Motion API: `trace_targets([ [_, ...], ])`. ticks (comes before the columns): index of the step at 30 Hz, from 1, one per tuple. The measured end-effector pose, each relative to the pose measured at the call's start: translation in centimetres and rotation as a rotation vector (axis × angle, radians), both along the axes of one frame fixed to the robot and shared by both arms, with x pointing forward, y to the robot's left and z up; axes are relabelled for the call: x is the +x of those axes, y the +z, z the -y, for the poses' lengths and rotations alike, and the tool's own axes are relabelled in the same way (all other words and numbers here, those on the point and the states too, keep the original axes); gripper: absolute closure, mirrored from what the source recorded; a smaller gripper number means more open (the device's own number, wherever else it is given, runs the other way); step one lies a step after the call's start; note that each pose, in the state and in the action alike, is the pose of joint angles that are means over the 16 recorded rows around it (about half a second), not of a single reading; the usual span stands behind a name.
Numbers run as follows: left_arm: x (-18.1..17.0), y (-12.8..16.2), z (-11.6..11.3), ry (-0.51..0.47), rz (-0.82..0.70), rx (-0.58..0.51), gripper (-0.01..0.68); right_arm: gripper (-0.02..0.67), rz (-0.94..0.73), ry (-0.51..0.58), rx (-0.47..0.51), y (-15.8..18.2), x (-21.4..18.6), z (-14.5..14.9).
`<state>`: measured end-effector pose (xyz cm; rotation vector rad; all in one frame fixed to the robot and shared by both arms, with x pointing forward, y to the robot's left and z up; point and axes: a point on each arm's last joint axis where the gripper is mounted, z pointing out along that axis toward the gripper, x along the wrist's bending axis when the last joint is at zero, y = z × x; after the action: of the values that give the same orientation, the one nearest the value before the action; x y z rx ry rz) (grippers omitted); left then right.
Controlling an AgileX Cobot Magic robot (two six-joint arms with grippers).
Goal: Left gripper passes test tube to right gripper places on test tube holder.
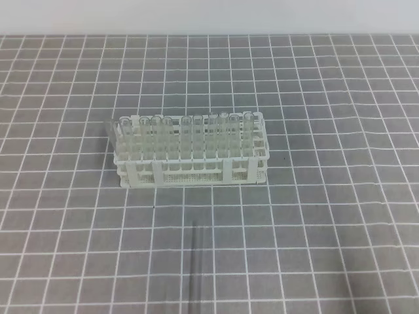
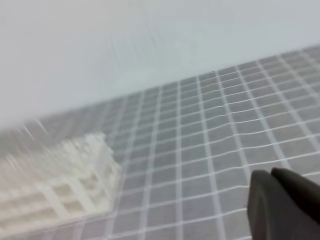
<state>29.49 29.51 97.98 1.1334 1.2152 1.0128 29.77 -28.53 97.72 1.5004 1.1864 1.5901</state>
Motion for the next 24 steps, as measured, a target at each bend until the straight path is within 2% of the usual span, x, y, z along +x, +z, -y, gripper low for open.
trace_targets([
  [5,-0.03,-0.34,0.04,-0.005,-0.021,0.034,0.675,0.662,-0.006,0.016,-0.048,-0.14,-0.03,-0.11],
  [18,-0.05,-0.74,0.09,-0.013,-0.057,0.084,0.675,0.662,-0.028,0.101,-0.273,-0.79,-0.23,-0.64],
  [24,-0.06,-0.88,0.13,-0.018,-0.078,0.078,0.675,0.662,-0.045,0.132,-0.296,-1.02,-0.32,-0.85],
])
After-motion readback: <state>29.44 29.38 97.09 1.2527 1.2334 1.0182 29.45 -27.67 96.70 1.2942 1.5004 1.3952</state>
